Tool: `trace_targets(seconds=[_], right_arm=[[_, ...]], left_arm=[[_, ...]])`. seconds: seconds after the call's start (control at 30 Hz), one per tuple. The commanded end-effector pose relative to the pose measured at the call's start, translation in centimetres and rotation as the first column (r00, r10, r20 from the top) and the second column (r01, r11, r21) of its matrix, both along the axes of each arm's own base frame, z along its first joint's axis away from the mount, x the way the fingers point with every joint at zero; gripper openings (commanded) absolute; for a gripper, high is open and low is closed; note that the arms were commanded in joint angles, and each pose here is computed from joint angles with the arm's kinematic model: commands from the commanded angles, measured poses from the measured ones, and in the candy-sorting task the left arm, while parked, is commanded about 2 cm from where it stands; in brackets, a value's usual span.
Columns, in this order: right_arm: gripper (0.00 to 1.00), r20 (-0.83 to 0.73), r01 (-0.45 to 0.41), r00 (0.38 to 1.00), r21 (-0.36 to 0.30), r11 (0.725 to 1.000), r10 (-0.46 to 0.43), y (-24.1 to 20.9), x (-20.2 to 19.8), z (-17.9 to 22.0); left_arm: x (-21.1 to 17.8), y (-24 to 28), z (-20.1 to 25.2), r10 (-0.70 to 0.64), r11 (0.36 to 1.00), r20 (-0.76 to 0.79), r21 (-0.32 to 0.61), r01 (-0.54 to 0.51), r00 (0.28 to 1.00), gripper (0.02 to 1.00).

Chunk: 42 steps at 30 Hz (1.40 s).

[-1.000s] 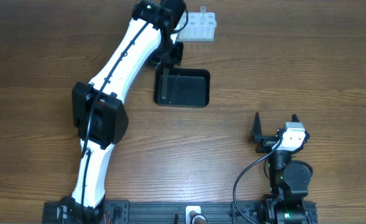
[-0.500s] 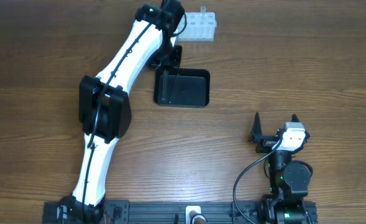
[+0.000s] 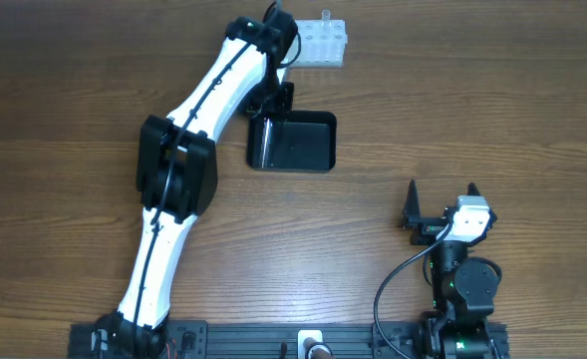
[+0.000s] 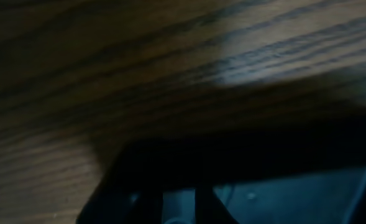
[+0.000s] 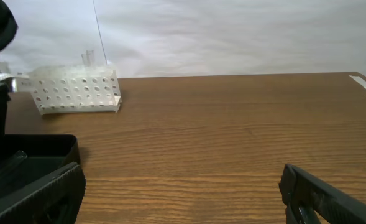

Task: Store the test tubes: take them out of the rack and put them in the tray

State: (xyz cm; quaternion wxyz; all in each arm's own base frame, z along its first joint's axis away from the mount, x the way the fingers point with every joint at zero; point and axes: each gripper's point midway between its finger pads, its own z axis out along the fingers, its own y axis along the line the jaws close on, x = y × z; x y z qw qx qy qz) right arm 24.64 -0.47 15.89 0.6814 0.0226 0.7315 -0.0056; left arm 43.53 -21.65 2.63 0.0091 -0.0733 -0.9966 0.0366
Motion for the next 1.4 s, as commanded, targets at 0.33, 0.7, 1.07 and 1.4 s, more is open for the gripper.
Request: trace_targets(seconds=[0.33,0.7,1.07,1.4], right_arm=[[0.991,0.002,-0.009,1.0,0.01,1.0,0.009,0.2,0.0,-0.1],[0.993,0.002,-0.009,1.0,0.01,1.0,0.009,0.2,0.0,-0.1],[0.991,0.002,-0.009,1.0,0.01,1.0,0.009,0.2,0.0,-0.1],[0.993,0.002,-0.009,1.0,0.01,1.0,0.009,0.2,0.0,-0.1]], left_arm=[[0.3,-0.1,-1.4,0.017,1.0,-0.017,-0.009,-0.018,1.0,0.126],[0.2,-0.5,-1.3,0.015,0.999,-0.022,-0.029,-0.015,1.0,0.288],[0.6,-1.6,4.7,0.005,0.996,0.086,-0.093,0.004,0.996,0.336],[0.7,-1.3,13.3,0.02,0.987,0.25,-0.157,0.02,0.968,0.516]])
